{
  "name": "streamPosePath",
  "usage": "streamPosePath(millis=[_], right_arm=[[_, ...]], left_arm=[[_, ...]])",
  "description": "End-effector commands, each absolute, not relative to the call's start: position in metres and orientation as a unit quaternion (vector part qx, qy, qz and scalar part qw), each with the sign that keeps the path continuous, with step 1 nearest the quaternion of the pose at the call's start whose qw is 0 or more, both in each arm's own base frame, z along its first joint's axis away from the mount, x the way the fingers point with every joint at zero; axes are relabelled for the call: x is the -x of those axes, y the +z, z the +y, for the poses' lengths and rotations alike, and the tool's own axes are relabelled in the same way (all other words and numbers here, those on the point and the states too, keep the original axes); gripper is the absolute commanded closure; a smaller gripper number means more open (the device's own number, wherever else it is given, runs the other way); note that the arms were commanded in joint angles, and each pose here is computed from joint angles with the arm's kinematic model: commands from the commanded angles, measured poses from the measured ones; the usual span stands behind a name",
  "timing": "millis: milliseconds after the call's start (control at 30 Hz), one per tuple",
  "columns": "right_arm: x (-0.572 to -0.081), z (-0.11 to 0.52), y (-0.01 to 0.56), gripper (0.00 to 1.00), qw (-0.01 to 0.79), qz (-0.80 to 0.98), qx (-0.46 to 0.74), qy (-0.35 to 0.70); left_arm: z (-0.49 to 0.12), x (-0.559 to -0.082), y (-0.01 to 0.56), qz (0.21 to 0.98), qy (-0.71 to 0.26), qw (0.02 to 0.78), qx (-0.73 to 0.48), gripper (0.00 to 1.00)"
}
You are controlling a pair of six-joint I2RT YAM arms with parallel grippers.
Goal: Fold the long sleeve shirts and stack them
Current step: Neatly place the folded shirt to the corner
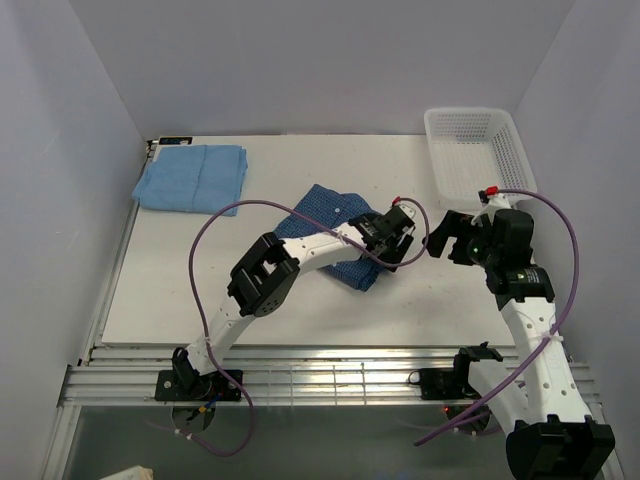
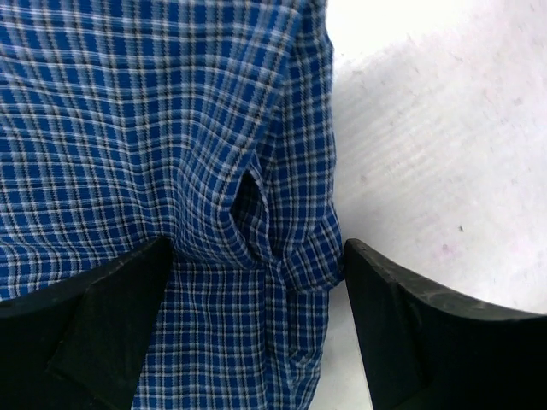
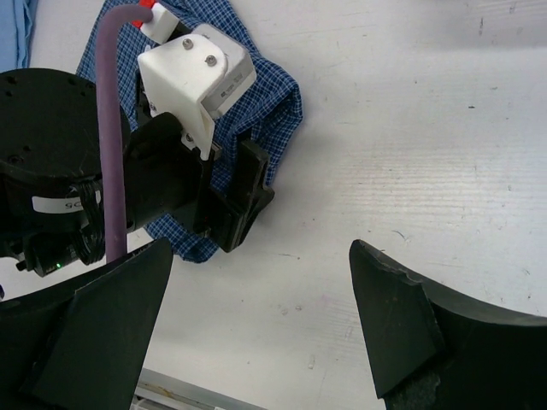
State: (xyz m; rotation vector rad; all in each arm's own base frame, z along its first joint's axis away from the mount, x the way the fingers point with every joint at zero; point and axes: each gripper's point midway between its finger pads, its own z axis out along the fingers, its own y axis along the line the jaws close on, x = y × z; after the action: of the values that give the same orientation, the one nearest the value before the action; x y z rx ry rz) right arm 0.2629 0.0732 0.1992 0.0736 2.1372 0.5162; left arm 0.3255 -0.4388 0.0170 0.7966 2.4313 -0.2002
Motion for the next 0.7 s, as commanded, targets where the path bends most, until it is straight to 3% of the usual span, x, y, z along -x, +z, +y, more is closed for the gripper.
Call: streamPosePath(millis=[0, 33, 133, 167, 267, 400, 667], right_arm=[[-0.265, 0.076, 0.206, 0.1, 0.473, 0.856, -0.014, 0.207], [-0.264, 0.076, 0.206, 0.1, 0.474, 0.856, -0.013, 0.206], [-0.263, 0.074, 0.206, 0.1, 0.478, 0.855, -0.013, 0.2], [-0.262, 0.073, 0.206, 0.1, 0.48, 0.855, -0.013, 0.198], [-0.262, 0.069, 0.209, 0.1, 0.492, 0.851, -0.014, 0.183], [-0.261, 0.067, 0.21, 0.1, 0.496, 0.85, -0.013, 0.178], [-0.26, 0.066, 0.21, 0.1, 0.499, 0.849, -0.01, 0.173]], left_arm=[[-0.35, -0.269, -0.097, 0.945, 0.074, 0.118, -0.296, 0.16], [-0.348, -0.27, -0.099, 0.945, 0.081, 0.119, -0.295, 0.32], [-0.341, -0.272, -0.111, 0.944, 0.103, 0.114, -0.294, 0.61], [-0.338, -0.27, -0.113, 0.943, 0.11, 0.109, -0.295, 0.77], [-0.335, -0.273, -0.115, 0.941, 0.122, 0.111, -0.296, 1.0], [-0.345, -0.284, -0.083, 0.937, 0.106, 0.139, -0.304, 1.0], [-0.404, -0.333, 0.102, 0.91, -0.101, 0.273, -0.295, 1.0]])
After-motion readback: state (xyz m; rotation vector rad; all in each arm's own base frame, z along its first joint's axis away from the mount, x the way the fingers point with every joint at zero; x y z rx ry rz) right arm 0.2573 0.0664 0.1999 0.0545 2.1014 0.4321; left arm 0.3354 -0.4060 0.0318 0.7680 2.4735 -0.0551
